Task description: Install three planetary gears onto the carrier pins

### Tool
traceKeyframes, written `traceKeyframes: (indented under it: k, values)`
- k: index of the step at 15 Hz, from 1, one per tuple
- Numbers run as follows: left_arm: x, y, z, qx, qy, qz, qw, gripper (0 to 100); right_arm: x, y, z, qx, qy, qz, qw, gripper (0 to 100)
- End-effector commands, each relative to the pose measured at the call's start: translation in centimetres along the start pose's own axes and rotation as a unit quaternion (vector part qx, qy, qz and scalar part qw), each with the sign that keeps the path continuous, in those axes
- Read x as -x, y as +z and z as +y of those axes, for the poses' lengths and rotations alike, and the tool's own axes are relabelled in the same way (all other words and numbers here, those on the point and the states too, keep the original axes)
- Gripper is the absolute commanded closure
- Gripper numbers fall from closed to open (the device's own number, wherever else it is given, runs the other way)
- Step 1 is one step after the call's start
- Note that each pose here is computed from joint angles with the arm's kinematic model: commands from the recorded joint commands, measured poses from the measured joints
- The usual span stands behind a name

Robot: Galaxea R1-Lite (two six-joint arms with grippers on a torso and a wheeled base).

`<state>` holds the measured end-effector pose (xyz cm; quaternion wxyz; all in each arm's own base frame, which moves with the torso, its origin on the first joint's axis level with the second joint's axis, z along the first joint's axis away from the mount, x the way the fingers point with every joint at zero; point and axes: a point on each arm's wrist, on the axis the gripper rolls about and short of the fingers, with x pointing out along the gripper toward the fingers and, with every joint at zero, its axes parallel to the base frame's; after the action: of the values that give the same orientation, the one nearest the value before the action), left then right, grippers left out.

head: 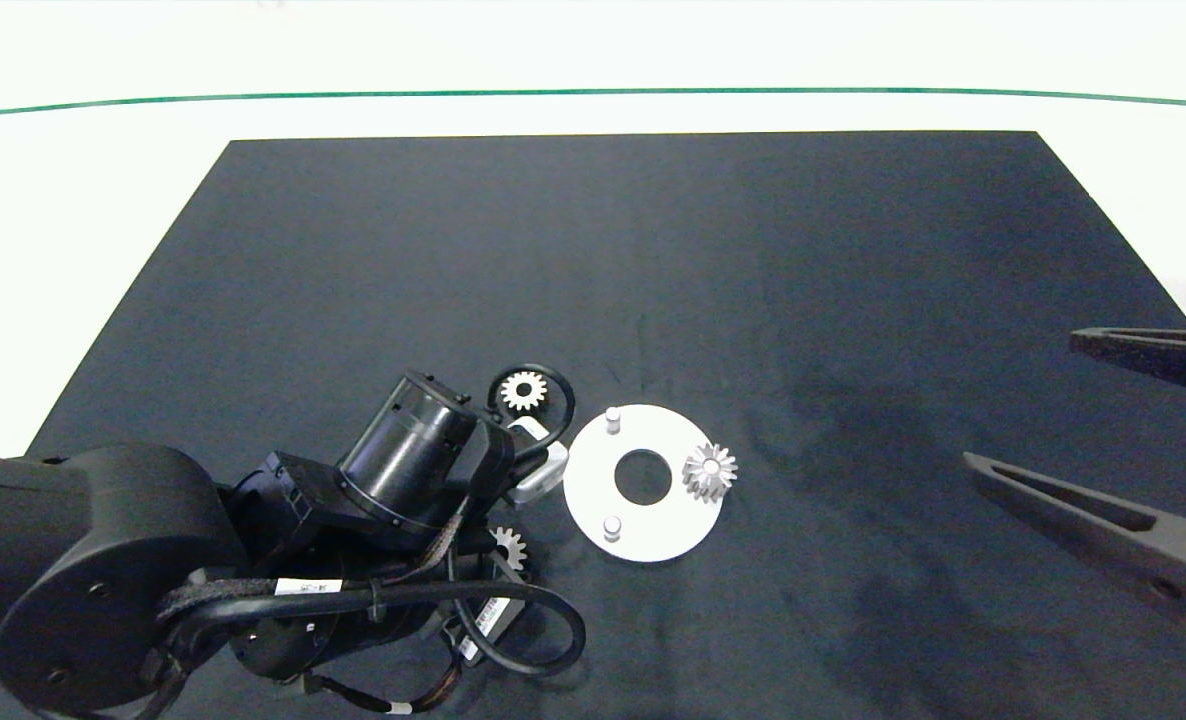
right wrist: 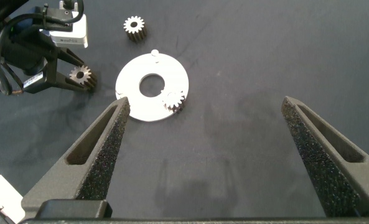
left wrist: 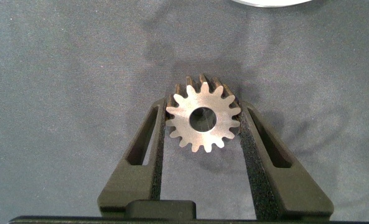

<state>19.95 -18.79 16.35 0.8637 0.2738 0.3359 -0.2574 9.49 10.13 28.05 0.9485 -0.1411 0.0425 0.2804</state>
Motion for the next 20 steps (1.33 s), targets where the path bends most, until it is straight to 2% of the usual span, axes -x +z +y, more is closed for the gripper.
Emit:
traceKeyframes:
  k: [1,4,7,12,14,20]
  values:
    - [0.1,-0.2,0.1,0.003,0.002,-0.008,1.0,74,0.1,0.0,0.0,0.0,-0.001,-0.001,1.0,0]
    - [1.9,0.4,0.4,0.005,0.002,-0.039,0.9992,80,0.2,0.1,-0.1,-0.001,-0.001,-0.004,1.0,0]
    - [3.7,0.3,-0.4,-0.02,-0.014,-0.034,0.9991,84,0.5,0.2,-0.2,-0.002,-0.003,-0.008,1.0,0]
    - [4.4,3.3,-1.9,-0.039,-0.033,-0.077,0.9958,84,0.9,0.4,-0.3,-0.005,-0.003,-0.016,0.9998,0]
    - [3.8,4.0,-2.7,-0.051,-0.04,-0.077,0.9949,84,0.9,0.4,-0.3,-0.004,0.0,-0.018,0.9998,0]
    - [1.1,5.8,-3.7,-0.057,-0.042,-0.065,0.9954,84,1.1,0.4,-0.4,-0.001,0.002,-0.021,0.9998,0]
